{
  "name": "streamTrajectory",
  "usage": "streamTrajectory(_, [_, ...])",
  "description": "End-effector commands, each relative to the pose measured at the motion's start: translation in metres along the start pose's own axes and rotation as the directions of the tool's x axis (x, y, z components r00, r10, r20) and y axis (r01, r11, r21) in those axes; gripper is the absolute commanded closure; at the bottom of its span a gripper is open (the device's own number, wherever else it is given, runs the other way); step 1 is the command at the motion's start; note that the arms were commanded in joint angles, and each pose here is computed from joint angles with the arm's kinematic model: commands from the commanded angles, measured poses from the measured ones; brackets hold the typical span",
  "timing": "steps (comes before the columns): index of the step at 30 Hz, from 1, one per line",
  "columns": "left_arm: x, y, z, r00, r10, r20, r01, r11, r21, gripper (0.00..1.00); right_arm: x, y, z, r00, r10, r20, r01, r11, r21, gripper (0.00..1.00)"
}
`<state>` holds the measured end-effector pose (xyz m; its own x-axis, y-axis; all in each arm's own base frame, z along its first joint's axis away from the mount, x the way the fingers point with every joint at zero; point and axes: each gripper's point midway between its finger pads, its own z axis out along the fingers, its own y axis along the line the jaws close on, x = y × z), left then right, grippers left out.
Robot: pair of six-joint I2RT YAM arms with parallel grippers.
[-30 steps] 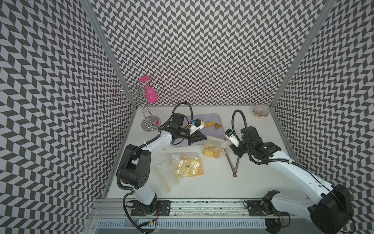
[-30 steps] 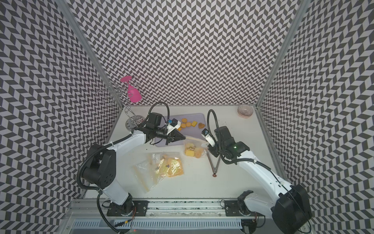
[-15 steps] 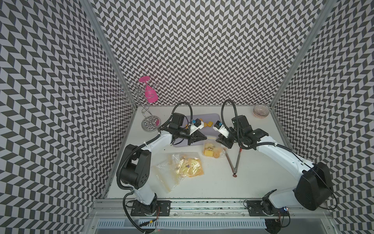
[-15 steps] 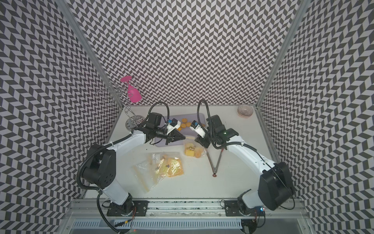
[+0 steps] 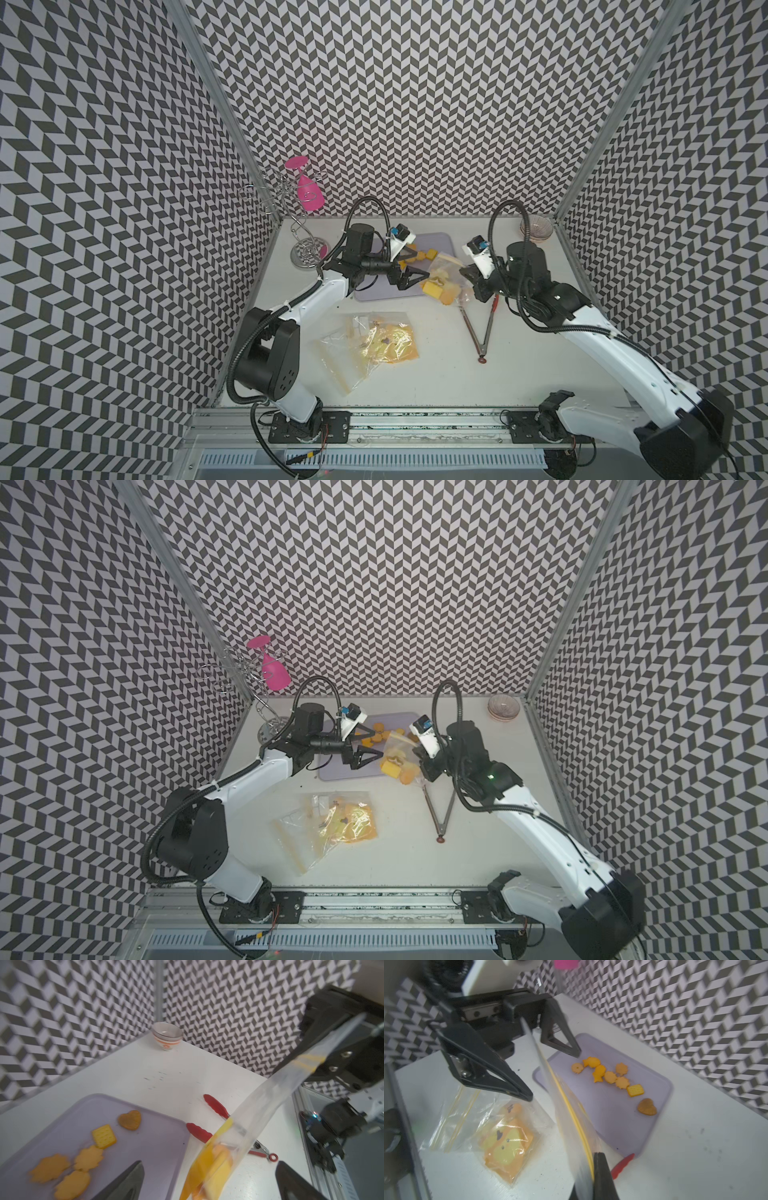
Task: Put the cookies into a resealable bag to prevent moisture
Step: Pick up the ziploc bag from the center of the board, then place the ziploc bag at the center of the board.
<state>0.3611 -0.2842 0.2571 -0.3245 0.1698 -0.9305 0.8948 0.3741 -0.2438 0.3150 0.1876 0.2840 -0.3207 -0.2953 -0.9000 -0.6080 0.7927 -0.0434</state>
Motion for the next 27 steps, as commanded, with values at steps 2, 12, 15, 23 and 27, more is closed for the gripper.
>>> streamTrajectory(2, [-0.043, 0.054, -0.045, 0.917, -0.31, 0.251, 0.38, 0.871, -0.312, 0.01, -0.031, -0.103, -0.046, 0.969, 0.157, 0.192, -0.225, 0.882, 0.415, 1.0])
streamTrajectory(12, [-0.014, 0.058, -0.122, 0.874, -0.342, 0.346, 0.486, 0.65, -0.584, 0.01, 0.007, -0.24, -0.083, 0.955, 0.22, 0.198, -0.296, 0.666, 0.685, 1.0])
streamTrajectory(15, [0.0, 0.054, -0.134, 0.874, -0.369, 0.317, 0.486, 0.618, -0.618, 0.01, 0.022, -0.271, -0.088, 0.947, 0.247, 0.206, -0.319, 0.622, 0.715, 1.0])
streamTrajectory(23, [0.024, 0.035, -0.138, 0.865, -0.424, 0.269, 0.495, 0.627, -0.601, 0.01, 0.07, -0.329, -0.072, 0.944, 0.3, 0.136, -0.288, 0.55, 0.784, 1.0])
streamTrajectory(27, [0.036, 0.035, -0.141, 0.867, -0.418, 0.272, 0.49, 0.618, -0.615, 0.01, 0.088, -0.342, -0.06, 0.937, 0.336, 0.096, -0.274, 0.535, 0.799, 1.0])
